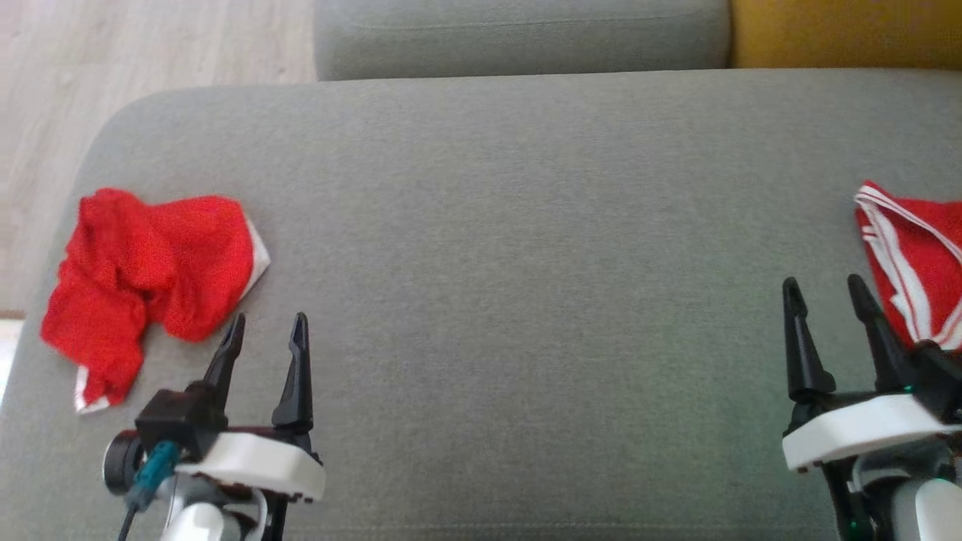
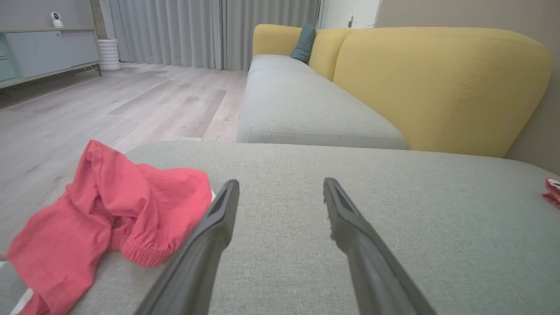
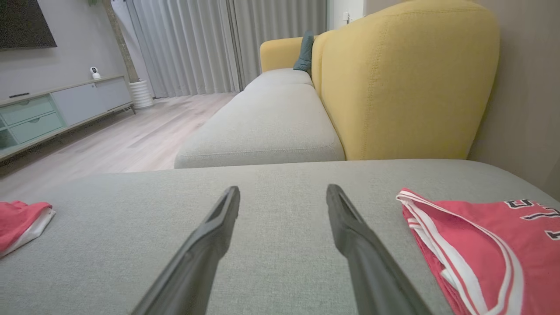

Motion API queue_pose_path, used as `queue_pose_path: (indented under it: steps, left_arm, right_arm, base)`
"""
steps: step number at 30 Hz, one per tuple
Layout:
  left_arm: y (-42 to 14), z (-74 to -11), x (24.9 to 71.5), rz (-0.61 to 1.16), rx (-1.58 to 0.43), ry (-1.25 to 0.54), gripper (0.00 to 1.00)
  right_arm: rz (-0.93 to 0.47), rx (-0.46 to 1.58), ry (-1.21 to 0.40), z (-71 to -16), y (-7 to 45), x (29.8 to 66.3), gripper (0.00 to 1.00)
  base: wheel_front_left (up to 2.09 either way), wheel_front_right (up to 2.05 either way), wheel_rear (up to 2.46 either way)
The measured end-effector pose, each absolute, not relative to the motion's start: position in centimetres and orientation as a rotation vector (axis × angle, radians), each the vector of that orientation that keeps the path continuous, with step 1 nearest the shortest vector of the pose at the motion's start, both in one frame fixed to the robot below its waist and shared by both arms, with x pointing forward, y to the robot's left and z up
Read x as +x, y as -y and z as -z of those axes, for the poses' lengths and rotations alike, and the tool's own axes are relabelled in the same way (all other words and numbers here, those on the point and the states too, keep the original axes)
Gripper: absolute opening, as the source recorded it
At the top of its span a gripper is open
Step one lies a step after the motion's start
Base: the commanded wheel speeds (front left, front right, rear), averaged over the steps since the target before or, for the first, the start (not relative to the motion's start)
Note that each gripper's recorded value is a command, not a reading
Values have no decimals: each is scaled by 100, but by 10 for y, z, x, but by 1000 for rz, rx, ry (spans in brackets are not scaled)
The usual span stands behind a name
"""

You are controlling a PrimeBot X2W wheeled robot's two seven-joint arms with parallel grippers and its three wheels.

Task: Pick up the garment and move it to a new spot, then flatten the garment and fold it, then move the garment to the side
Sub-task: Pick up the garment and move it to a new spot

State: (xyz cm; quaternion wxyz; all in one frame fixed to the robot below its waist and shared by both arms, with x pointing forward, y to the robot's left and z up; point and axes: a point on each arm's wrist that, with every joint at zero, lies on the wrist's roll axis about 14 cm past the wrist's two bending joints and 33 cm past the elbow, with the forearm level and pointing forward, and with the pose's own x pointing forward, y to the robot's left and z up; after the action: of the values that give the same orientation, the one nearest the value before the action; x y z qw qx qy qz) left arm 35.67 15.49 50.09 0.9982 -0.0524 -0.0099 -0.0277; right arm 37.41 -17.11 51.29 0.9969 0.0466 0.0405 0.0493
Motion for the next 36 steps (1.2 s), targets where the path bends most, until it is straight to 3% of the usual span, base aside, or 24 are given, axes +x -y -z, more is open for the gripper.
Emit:
queue_pose_path:
  steps: [8,22,36]
  left_arm:
    - [-185,-506,351,-40,-97,40,100]
    - [-263,-509,294,-316,-77,54,100]
    - [-282,-513,279,-393,-68,68,100]
  right_arm:
    - [-208,93,-72,-520,135,391,100]
    - [-534,87,-91,-525,22,408,100]
    - [-598,90,-93,-526,-1,409,100]
  base:
    - [0,0,0]
    - [0,0,0]
    - [0,0,0]
